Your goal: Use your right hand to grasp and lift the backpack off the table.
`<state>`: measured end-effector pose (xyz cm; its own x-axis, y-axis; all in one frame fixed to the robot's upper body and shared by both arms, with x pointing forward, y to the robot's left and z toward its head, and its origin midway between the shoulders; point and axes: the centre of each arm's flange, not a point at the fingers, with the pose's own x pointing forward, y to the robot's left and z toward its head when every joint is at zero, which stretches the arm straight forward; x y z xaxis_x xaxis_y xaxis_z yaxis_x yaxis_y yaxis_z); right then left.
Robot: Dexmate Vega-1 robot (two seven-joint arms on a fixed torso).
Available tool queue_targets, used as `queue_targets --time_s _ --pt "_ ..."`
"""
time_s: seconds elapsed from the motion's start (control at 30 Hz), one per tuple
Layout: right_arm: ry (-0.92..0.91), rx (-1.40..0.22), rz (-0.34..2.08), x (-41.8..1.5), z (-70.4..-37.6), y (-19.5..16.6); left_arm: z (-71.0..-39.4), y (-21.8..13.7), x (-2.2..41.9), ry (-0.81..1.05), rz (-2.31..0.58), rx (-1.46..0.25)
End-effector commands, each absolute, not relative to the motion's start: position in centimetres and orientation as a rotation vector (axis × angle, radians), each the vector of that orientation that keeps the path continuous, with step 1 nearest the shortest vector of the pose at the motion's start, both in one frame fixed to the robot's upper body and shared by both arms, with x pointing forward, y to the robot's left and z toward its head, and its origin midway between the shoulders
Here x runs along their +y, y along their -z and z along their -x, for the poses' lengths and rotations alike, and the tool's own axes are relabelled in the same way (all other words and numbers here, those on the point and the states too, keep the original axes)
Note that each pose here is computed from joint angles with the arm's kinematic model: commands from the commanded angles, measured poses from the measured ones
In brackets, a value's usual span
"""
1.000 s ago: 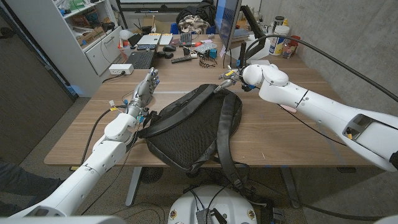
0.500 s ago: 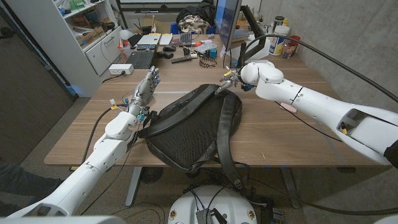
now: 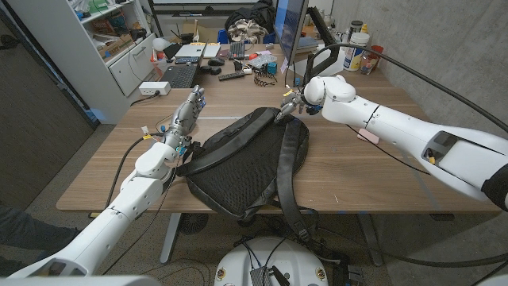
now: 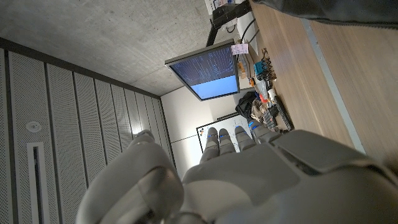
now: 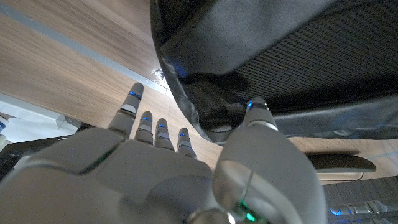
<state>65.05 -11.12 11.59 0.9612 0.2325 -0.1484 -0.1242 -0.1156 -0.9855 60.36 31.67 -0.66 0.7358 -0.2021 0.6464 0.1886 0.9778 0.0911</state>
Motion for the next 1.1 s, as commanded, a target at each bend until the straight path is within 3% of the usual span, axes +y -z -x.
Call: queue_targets --time_s 0.03,1.1 --pt "-0.323 0.003 1.701 -10.2 -65.7 -12.0 -61.1 0.7 31.1 0.238 -0.019 -0.704" --pt "-0.352 0.114 1.747 -7.8 -66.3 -11.6 -62.6 0.5 30.9 0.251 -0.004 -0.694"
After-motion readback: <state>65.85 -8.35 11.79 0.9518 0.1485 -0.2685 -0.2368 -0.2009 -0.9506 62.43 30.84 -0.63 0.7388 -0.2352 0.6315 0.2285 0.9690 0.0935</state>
